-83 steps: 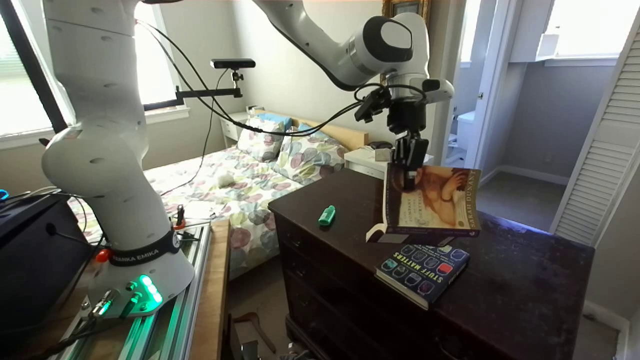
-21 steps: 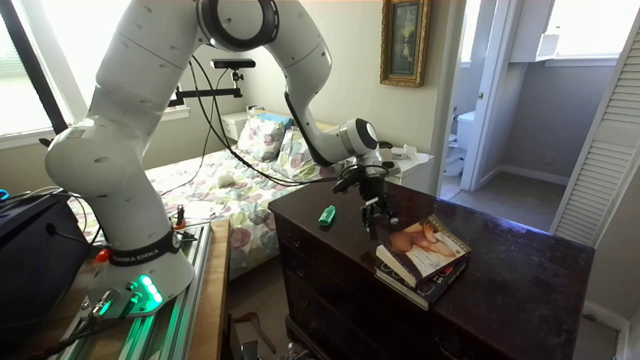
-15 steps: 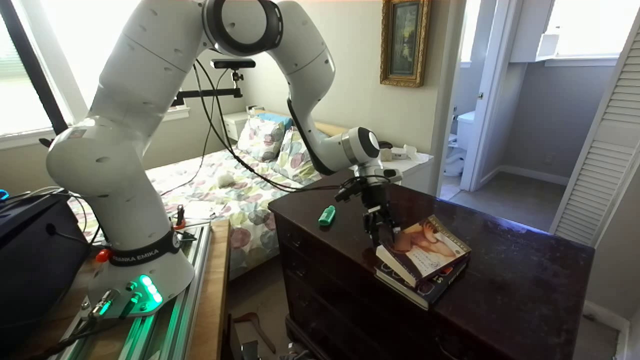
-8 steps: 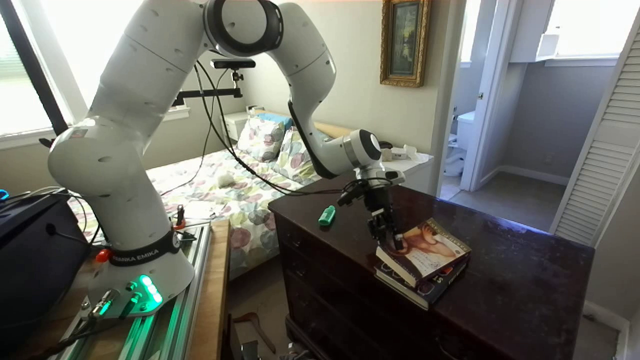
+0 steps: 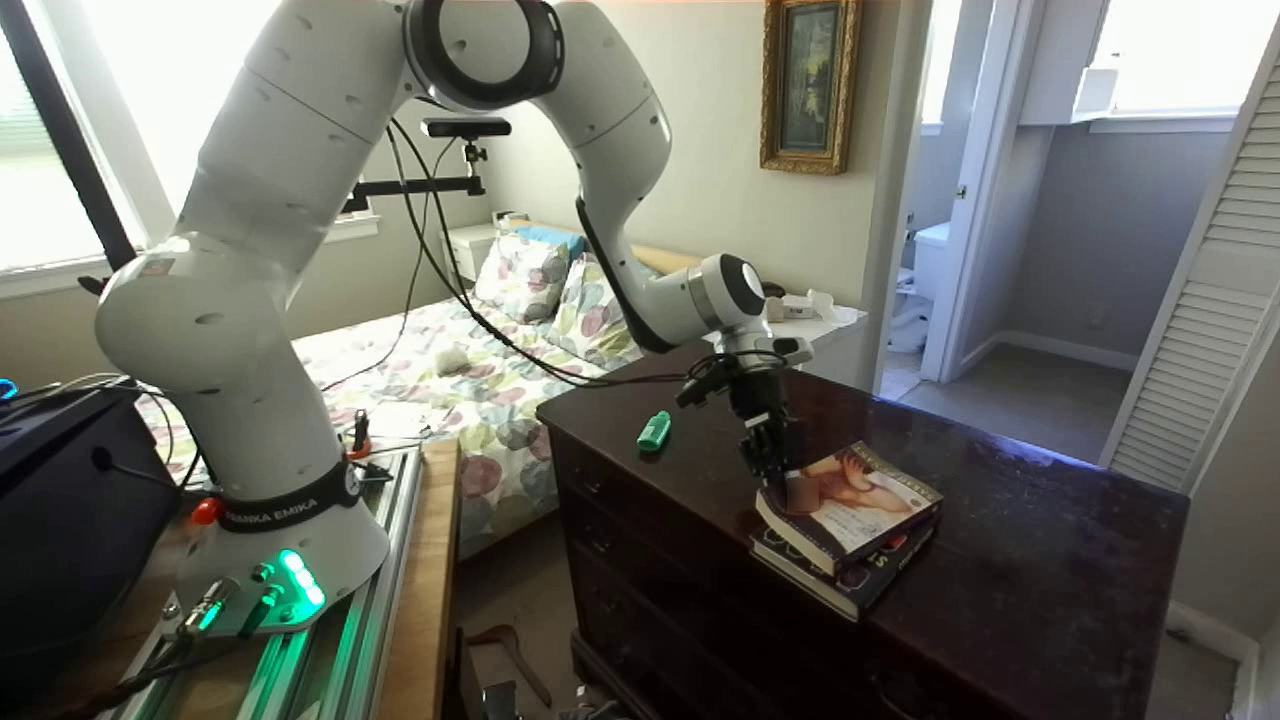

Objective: Turn the book on top upside down.

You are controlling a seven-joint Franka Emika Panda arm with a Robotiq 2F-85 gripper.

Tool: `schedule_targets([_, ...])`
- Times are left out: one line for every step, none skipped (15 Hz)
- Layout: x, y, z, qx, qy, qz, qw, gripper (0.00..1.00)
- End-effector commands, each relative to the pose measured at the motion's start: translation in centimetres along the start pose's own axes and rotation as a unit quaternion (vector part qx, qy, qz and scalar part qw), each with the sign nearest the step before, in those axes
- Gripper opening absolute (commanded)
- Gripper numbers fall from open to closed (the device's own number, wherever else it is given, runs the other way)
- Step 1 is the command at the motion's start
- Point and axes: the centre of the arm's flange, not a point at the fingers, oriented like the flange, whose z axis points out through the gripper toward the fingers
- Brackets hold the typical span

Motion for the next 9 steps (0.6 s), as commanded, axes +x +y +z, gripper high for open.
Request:
schedule_targets([-0.5,3.9,-3.9,0.081,-0.037,0.003,0.996,0.03])
schedule_targets([-0.3,5.2,-4.8,0.105,-0.041,0.008,0.9935,0.07])
schedule_targets([-0.1,7.4,-6.1,0.132,-0.046,0.013,0.99,0.07])
schedule_targets([0.0,9.2,-7.1,0.159,-0.053,0.016,0.9857,0.07])
schedule_targets([0.0,11.0,-7.8,0.187,-0.056,0.022,0.9804,0.07])
schedule_targets([-0.2,13.2,-8.4,0.216,-0.06,0.028,0.9742,0.07])
schedule_targets([-0.5,15.1,-8.8,0.244,-0.065,0.033,0.967,0.07])
schedule_targets([-0.9,16.7,-8.7,0.273,-0.07,0.037,0.9588,0.07])
schedule_targets([-1.3,17.9,-8.5,0.301,-0.076,0.04,0.9499,0.07])
